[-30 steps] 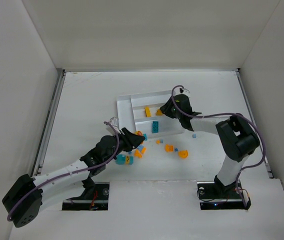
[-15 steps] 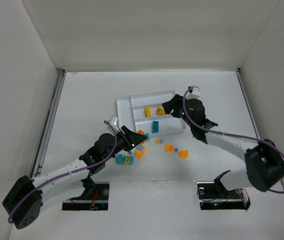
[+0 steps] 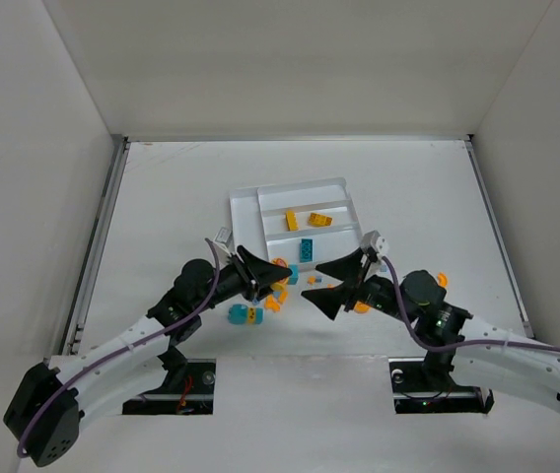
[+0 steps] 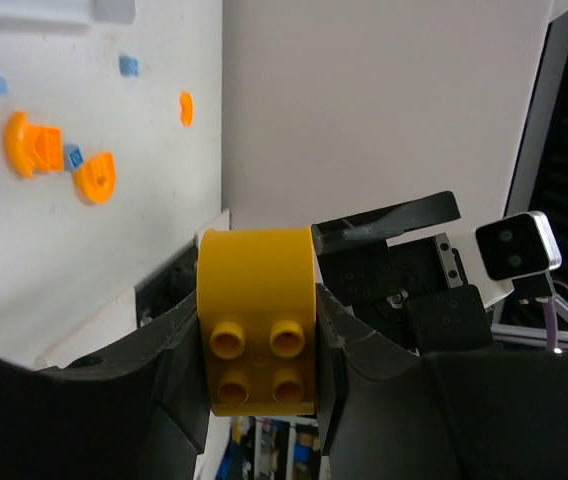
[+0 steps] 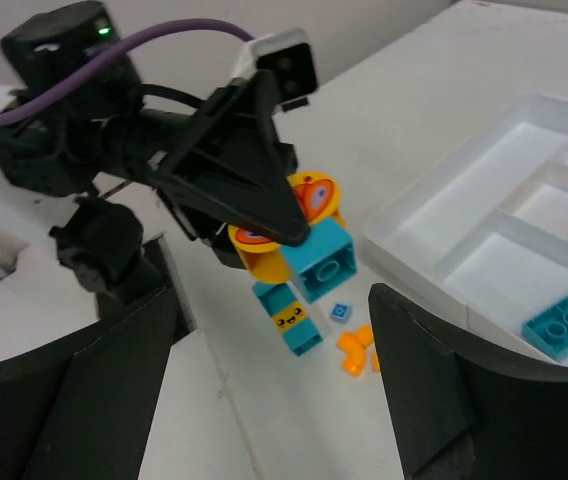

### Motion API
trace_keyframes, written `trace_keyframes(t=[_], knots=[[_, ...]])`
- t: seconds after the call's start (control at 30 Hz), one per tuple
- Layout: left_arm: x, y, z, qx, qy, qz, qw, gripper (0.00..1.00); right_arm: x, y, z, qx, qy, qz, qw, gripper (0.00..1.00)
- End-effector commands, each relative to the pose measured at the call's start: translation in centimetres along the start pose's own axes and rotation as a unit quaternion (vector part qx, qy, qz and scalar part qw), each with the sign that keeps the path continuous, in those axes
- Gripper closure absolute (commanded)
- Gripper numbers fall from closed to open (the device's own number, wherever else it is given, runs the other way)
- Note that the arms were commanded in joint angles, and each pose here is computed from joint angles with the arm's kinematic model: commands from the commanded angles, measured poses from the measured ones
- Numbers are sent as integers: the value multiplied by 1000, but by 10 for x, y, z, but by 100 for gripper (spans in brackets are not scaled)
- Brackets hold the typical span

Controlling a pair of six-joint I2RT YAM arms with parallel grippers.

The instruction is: Sort the legos into containers by color

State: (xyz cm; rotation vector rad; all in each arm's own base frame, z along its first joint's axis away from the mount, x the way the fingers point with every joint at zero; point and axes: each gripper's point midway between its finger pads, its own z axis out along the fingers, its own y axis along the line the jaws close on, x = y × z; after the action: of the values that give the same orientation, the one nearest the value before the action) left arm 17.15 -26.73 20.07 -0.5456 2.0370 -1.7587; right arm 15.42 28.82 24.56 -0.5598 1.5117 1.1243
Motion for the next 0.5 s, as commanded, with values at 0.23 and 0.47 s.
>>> trace_keyframes(t=[0.23, 0.47], knots=[[25, -53, -12, 68, 67, -22, 995, 81, 9, 33, 1, -87, 68, -71, 991, 16], [33, -53, -14, 78, 80, -17, 994, 82, 13, 29, 7, -82, 94, -67, 990, 25]])
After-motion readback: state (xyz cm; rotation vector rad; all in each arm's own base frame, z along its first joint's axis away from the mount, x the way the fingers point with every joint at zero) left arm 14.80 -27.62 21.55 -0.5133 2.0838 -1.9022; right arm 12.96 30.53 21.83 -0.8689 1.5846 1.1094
